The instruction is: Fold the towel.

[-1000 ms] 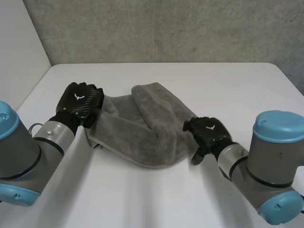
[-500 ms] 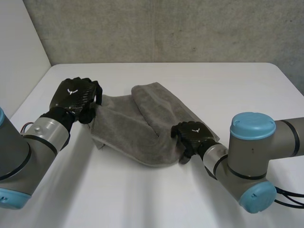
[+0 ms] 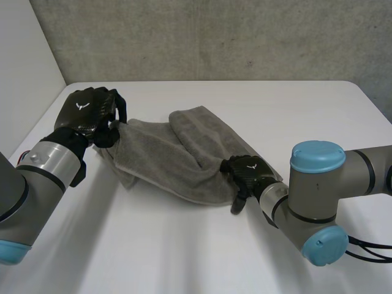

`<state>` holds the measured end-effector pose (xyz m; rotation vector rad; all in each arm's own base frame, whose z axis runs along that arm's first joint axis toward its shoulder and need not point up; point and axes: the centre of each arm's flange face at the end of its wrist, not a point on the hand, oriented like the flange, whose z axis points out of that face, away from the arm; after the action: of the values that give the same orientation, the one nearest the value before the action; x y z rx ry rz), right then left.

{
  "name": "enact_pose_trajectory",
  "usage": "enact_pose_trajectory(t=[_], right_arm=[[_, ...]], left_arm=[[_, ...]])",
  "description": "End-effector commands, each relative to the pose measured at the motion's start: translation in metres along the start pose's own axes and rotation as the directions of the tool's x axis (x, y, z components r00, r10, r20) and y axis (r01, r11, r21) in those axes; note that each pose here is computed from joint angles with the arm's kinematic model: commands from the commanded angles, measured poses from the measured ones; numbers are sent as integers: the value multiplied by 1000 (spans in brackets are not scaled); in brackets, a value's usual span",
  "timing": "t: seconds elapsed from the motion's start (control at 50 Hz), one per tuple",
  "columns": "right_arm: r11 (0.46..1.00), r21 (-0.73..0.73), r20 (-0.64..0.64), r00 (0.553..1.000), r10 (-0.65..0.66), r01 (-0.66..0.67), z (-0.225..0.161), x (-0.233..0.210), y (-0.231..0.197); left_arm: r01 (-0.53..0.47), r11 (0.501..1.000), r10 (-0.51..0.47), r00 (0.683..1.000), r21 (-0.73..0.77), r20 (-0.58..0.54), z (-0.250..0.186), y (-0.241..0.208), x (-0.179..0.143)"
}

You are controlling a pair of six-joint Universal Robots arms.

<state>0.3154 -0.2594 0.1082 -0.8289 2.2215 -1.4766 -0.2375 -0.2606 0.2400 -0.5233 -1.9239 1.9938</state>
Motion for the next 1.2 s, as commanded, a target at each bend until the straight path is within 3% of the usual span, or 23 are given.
enact_pose_trajectory(t=[0.02,0.6,1.06,1.16,1.2], right_arm=[[1000,-2,-1,1000,1,-1,0,0,1],[998,57,-81,997,-4,8,13,10,-11],[999,53,-69,998,2,1,14,9,-8],[995,101,-88,996,16,-7,8,17,-27],[985,171,-112,993,37,-17,-4,28,-53]], left_arm=[[31,999,-31,1000,-6,0,-1,-1,0],[33,999,-33,999,1,2,-4,-6,0],[35,999,-35,999,-12,22,-3,-1,-6],[36,999,-35,999,-14,33,-3,-1,-10],[36,999,-35,999,-14,34,-3,-1,-11]])
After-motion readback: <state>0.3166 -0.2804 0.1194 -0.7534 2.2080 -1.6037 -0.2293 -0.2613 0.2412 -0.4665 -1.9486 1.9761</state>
